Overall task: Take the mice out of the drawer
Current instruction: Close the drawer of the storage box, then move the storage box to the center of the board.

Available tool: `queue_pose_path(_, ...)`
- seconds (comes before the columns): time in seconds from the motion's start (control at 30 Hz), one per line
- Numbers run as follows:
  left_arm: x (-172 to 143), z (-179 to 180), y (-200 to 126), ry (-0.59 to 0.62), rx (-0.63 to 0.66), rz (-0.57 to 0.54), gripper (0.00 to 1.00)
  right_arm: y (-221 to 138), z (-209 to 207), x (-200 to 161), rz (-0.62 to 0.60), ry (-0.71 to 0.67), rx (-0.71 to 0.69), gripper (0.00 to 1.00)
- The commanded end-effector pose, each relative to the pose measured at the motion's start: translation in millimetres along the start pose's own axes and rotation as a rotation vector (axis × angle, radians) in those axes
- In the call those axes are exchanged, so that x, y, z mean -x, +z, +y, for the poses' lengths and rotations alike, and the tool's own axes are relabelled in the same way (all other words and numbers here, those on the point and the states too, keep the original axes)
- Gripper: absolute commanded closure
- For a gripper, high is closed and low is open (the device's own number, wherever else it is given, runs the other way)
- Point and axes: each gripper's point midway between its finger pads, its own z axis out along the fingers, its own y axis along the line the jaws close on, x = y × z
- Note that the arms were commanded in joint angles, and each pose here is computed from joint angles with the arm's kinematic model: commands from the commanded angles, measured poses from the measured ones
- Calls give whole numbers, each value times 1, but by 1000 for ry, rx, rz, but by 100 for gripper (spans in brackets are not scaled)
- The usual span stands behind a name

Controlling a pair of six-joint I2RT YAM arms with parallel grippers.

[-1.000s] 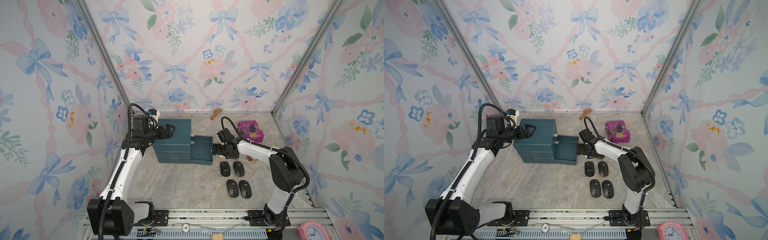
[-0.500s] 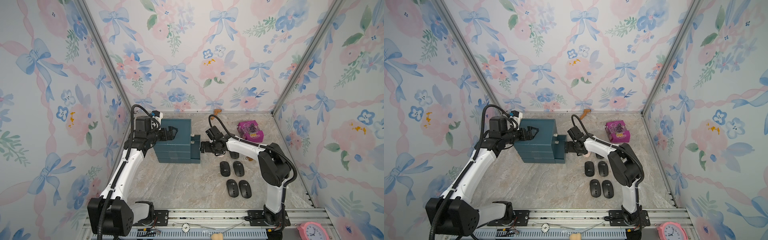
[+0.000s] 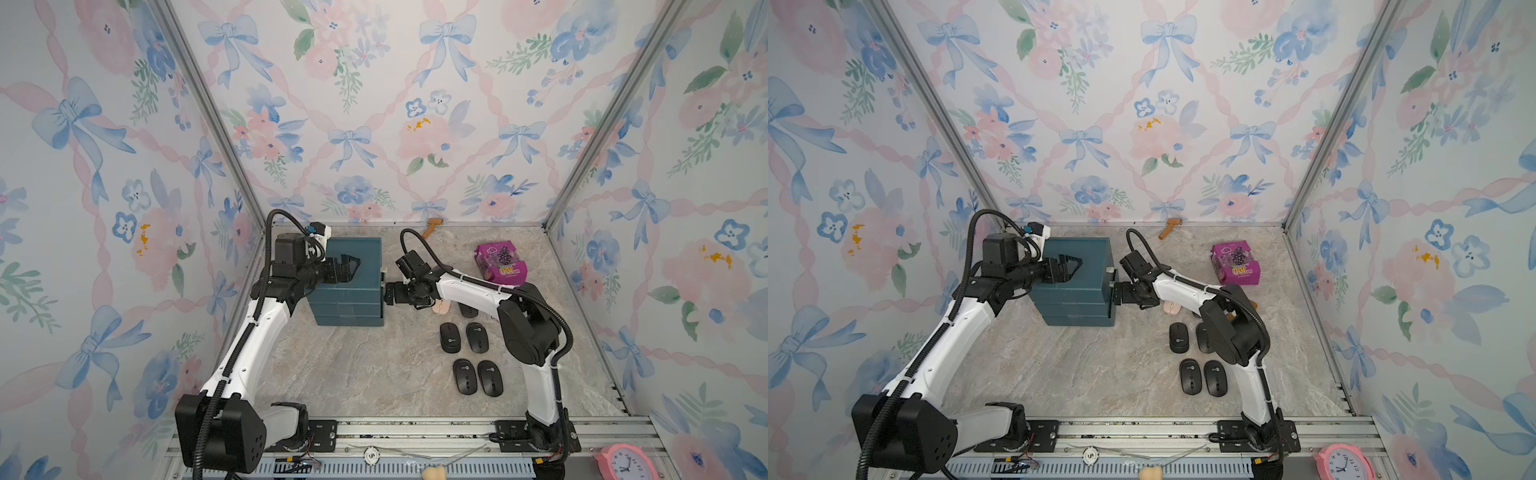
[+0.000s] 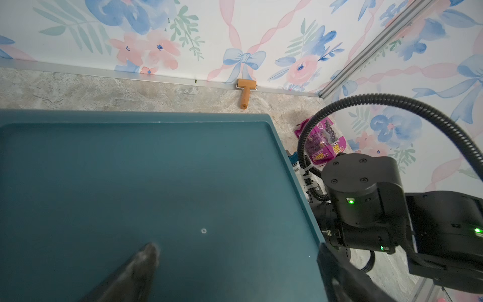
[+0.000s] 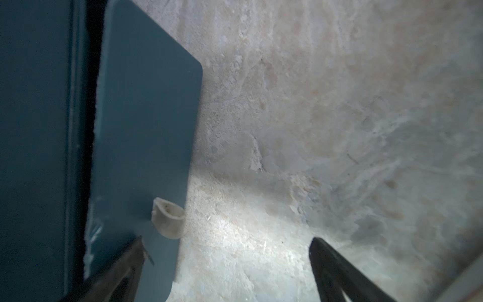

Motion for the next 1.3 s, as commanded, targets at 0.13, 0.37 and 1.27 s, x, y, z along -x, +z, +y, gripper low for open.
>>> queue_pose_path(0.13, 2, 4, -11, 3, 62, -17, 2, 2, 16, -2, 9, -3, 35, 1)
queue_pose_path(0.37, 40, 59, -58, -90, 284, -183, 2, 5, 21, -4, 7, -1, 74, 1)
queue_pose_path(1.27, -82, -50, 2, -140, -159, 228, 2, -39, -8, -32, 7, -61, -21, 2)
